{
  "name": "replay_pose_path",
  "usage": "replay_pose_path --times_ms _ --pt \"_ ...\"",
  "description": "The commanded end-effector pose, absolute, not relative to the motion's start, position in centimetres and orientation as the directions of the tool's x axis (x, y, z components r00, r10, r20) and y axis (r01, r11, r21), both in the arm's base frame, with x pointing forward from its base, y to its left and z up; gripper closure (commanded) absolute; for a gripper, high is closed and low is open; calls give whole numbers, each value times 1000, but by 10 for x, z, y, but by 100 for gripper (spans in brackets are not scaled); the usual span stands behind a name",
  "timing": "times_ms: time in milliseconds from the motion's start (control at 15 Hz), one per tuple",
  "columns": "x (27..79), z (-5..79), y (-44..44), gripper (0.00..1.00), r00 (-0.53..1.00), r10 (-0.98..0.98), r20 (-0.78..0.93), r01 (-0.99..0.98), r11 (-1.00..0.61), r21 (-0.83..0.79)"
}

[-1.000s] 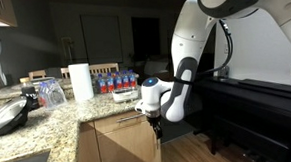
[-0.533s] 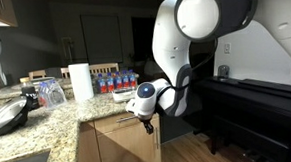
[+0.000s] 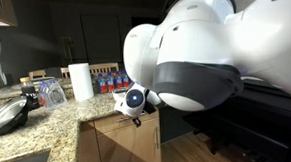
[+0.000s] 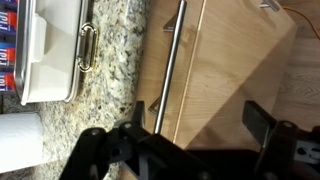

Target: Open the top drawer

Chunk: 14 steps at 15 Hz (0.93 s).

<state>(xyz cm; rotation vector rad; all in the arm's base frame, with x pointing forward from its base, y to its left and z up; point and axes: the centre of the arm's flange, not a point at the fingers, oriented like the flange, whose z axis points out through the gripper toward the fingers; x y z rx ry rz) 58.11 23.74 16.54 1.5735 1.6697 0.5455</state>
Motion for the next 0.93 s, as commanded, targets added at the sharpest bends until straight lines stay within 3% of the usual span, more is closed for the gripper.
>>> replay_pose_path --times_ms 0,867 --pt "582 161 237 0 53 969 -242 643 152 750" --pt "601 95 231 0 -31 936 -349 620 292 728"
